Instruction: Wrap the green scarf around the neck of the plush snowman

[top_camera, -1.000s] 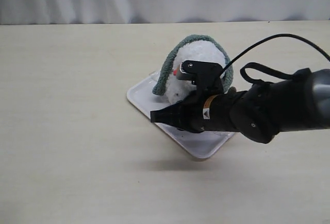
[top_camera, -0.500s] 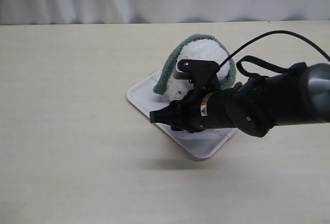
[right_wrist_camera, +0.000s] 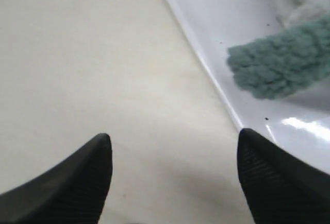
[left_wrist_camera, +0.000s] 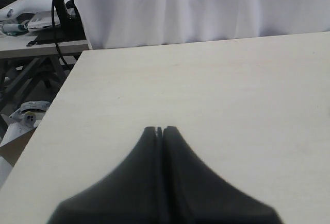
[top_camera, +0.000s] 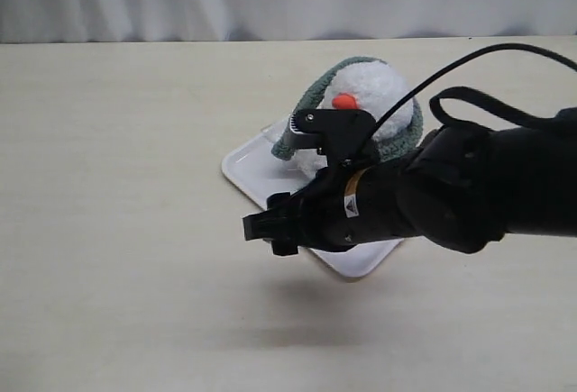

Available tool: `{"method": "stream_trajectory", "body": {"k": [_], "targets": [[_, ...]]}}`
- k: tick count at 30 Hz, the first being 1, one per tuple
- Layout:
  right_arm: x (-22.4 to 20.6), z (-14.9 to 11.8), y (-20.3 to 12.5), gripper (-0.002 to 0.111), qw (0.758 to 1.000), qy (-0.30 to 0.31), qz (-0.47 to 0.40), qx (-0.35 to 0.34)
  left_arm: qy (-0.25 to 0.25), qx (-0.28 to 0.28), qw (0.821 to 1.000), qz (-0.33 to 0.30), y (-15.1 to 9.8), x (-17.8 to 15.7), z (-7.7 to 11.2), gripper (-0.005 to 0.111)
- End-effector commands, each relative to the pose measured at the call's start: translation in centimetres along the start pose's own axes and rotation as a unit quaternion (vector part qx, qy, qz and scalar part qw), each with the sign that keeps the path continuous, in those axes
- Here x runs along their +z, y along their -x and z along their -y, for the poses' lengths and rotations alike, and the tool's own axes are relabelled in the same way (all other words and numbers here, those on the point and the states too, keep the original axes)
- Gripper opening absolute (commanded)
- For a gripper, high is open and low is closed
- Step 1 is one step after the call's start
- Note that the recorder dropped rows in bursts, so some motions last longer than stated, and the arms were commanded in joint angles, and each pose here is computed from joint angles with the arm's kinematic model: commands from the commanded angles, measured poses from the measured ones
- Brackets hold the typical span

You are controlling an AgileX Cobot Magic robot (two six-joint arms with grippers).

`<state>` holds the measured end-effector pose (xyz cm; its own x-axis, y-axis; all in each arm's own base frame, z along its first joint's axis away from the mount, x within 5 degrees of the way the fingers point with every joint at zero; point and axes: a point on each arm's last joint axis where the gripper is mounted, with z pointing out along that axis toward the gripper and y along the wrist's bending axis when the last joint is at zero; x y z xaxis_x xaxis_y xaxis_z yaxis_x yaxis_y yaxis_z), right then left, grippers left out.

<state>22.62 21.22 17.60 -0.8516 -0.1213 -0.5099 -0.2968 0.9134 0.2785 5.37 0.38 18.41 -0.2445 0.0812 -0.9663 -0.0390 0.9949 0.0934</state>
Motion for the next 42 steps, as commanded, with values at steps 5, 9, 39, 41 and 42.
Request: {"method": "stream_trajectory", "body": {"k": [5,9,39,41,42], "targets": [[-6.7,-5.1,0.3,0.062,0.99,0.092,0.069,-0.085,0.002,-0.002,1.0,0.003,0.0,0.0,0.0,0.0],[-10.4,-6.9,5.0,0.041,0.982,0.025,0.084,-0.167,0.002,-0.002,1.0,0.003,0.0,0.0,0.0,0.0],[-1.3,0.3,18.3,0.004,0.906,-0.3,0.066,-0.29,0.002,-0.002,1.0,0.003,0.0,0.0,0.0,0.0],[-0.3,1.0,18.5,0.004,0.918,-0.291,0.08,-0.257,0.002,-0.002,1.0,0.003,0.0,0.0,0.0,0.0],[0.2,1.5,18.6,0.004,0.924,-0.289,0.086,-0.238,0.002,-0.002,1.0,0.003,0.0,0.0,0.0,0.0]]}}
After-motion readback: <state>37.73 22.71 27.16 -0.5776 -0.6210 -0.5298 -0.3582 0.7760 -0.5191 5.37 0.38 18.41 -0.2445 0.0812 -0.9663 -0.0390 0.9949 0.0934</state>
